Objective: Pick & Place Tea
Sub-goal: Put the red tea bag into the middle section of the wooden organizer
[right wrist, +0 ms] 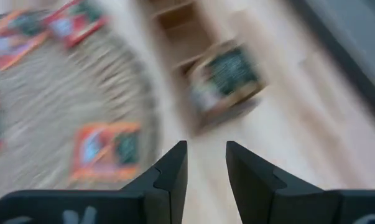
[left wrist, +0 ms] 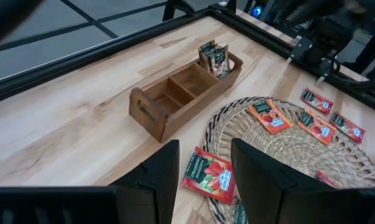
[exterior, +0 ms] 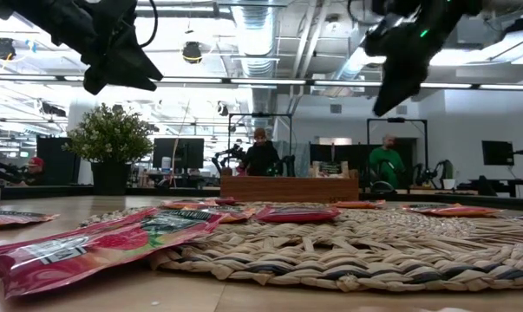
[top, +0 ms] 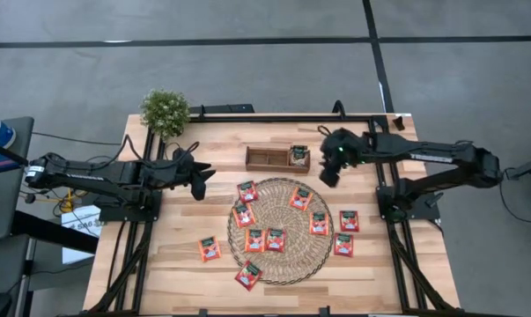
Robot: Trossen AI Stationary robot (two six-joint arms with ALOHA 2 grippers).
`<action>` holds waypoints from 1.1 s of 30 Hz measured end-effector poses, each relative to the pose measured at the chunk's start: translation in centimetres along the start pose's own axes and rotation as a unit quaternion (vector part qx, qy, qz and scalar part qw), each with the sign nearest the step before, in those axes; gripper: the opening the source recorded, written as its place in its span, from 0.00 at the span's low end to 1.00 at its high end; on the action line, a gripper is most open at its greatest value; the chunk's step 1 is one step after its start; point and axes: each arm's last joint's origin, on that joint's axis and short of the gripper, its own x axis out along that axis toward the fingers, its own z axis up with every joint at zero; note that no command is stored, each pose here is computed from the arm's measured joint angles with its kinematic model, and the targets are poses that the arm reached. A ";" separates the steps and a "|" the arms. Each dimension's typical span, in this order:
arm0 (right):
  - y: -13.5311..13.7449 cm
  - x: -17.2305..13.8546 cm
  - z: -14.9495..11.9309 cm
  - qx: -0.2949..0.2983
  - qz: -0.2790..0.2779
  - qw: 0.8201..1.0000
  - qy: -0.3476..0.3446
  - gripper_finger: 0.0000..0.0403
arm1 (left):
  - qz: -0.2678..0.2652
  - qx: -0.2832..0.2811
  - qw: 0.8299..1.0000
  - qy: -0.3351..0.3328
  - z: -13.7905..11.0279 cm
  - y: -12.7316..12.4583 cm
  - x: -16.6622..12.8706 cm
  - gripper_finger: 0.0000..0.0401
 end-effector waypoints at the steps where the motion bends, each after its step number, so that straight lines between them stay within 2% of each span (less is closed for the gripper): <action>1: 0.5 -0.7 -0.3 0.003 0.014 1.000 0.004 0.25 | 0.001 0.001 1.000 0.001 0.0 0.0 0.0 0.34; 10: 3.9 -4.8 -4.2 0.026 0.070 0.995 0.066 0.25 | 0.011 0.011 1.000 0.018 -0.4 0.2 0.0 0.34; 16: 5.6 -5.5 -6.5 0.000 0.065 0.987 0.146 0.25 | 0.018 0.017 0.999 0.030 -0.6 0.4 0.0 0.34; 21: 7.2 -4.3 -7.8 -0.056 0.055 0.978 0.192 0.25 | 0.026 0.023 0.998 0.042 -0.9 0.3 0.4 0.34; 26: 8.4 -1.7 -9.5 -0.097 0.034 0.967 0.235 0.25 | 0.037 0.028 0.997 0.063 -1.5 0.1 1.3 0.34; 33: 9.1 1.4 -11.2 -0.137 0.034 0.959 0.247 0.25 | 0.029 0.035 0.993 0.108 -2.4 -0.3 2.6 0.34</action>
